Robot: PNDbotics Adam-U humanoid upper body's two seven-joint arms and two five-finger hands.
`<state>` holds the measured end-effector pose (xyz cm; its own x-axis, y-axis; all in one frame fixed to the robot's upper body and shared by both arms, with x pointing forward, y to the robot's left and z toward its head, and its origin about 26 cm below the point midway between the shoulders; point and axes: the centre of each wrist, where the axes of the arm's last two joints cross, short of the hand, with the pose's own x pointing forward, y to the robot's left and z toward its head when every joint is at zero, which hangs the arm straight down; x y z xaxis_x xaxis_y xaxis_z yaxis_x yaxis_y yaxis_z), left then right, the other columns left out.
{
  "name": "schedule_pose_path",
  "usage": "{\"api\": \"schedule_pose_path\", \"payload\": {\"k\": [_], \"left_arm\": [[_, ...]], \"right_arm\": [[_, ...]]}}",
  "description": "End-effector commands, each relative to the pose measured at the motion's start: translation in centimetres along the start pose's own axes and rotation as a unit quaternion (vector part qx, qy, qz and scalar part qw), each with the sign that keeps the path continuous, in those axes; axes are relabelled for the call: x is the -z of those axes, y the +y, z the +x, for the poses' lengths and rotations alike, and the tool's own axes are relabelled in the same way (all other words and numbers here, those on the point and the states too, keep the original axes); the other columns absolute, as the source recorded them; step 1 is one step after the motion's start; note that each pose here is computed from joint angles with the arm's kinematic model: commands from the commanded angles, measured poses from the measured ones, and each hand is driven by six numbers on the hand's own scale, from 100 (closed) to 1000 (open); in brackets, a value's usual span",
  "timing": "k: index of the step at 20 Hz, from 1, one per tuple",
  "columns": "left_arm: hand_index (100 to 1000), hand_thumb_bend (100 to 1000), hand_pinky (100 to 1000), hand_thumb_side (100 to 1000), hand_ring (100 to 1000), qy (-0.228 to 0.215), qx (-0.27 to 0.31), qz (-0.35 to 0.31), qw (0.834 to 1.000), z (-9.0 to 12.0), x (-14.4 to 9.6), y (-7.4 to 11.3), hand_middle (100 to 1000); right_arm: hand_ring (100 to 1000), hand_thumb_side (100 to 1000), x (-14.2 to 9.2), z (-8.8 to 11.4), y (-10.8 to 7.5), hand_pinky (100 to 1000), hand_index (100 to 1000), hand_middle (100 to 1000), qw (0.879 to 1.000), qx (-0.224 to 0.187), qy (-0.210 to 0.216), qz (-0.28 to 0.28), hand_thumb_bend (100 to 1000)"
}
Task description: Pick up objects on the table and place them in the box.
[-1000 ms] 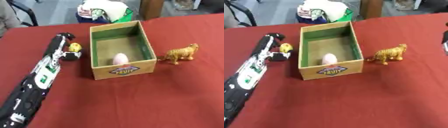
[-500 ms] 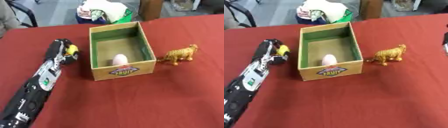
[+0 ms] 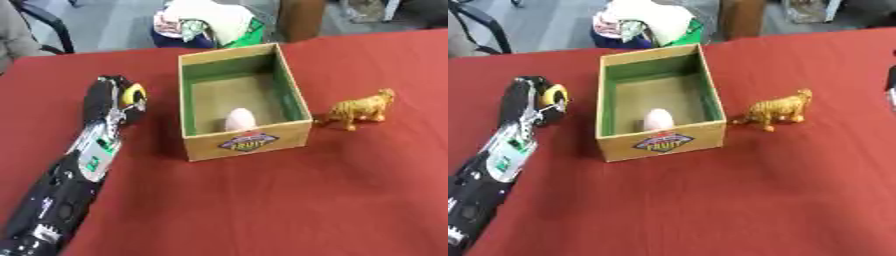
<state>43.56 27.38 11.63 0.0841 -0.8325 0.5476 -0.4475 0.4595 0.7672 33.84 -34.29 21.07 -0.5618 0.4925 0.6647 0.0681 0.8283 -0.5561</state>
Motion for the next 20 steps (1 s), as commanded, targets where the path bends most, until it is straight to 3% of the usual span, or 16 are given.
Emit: {"api": "schedule_pose_path", "payload": {"k": [1,8,14,17,18,20], "left_arm": [[490,100,377,100,243,-0.049,-0.061,0.023,0.997,3.0,0.6,1.9,279],[497,100,389,100,251,-0.167,-0.127,-0.024,0.977,9.7,-0.2,3.3,286],[521,124,420,100,276,-0.220,-0.096,-0.095,0.966,12.1,-1.0,1.2,313],[557,194,458,100,315,-0.237,-0.073,-0.139,0.959,12.0,-1.3,-0.1,355],[629,360,514,100,388,-0.244,-0.066,-0.155,0.955,11.9,-1.5,-0.5,433],[705,496,578,100,489,-0.261,-0.060,-0.184,0.946,11.7,-1.8,-0.8,524]], "right_arm": [[653,100,0.4,0.5,-0.7,518,800,686,1.000,-0.007,-0.010,-0.002,100],[653,100,0.5,0.6,-0.6,519,800,686,1.000,-0.006,-0.012,0.002,100],[651,100,0.6,0.6,-0.5,518,797,684,1.000,-0.004,-0.014,0.003,100],[652,100,0.5,0.6,-0.5,518,797,684,1.000,-0.005,-0.012,0.002,100],[652,100,0.5,0.6,-0.5,518,796,684,1.000,-0.005,-0.012,0.002,100],[652,100,0.5,0.5,-0.6,518,796,684,1.000,-0.006,-0.011,0.001,100]]}}
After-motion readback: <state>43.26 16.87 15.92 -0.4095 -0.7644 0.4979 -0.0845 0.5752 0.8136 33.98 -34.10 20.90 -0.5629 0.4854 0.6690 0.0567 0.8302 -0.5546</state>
